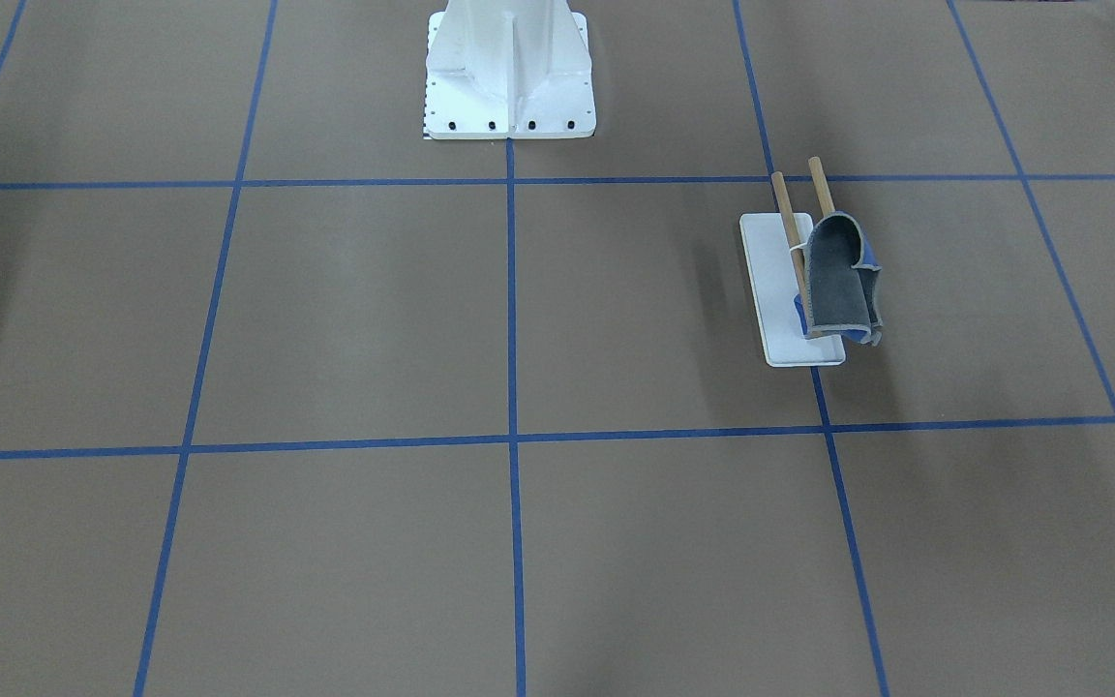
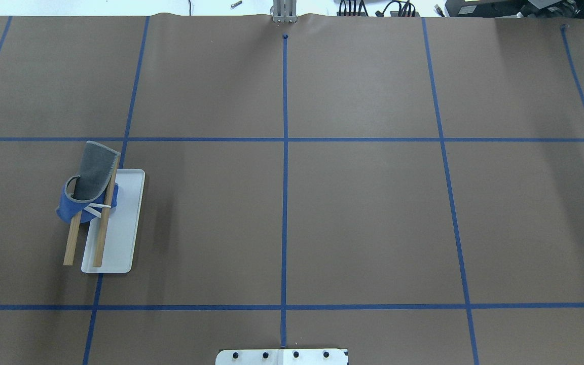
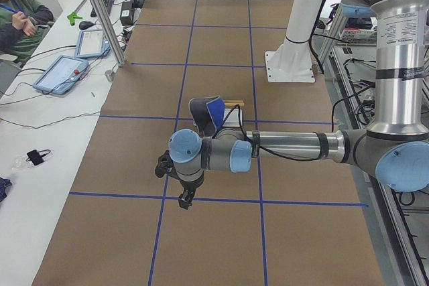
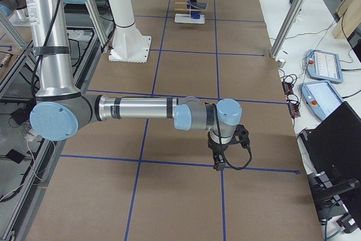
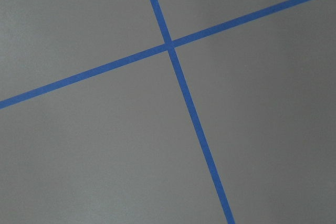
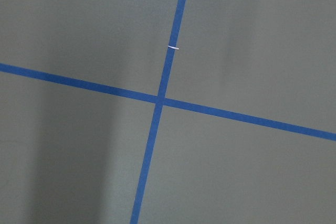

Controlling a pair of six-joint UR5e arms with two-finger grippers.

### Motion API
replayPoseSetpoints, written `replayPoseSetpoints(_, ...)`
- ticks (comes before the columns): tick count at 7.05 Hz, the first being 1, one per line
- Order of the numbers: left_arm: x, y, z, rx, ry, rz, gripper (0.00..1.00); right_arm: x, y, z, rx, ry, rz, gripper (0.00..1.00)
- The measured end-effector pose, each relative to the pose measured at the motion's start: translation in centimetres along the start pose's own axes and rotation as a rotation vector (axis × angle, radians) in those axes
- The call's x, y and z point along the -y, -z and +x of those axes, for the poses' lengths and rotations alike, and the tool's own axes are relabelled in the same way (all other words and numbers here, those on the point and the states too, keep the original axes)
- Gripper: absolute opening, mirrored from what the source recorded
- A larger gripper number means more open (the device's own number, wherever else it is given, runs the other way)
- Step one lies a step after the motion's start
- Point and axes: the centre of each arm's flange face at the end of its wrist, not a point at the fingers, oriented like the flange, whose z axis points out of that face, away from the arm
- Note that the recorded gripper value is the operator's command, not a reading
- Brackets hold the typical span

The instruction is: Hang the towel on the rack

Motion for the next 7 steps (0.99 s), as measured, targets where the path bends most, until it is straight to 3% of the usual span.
replayPoseSetpoints(7,0.00,0.01,0.00,0.001,0.000,-0.001,1.00,-0.92,-0.75,0.10,0.003,-0.002,-0.012,1.00)
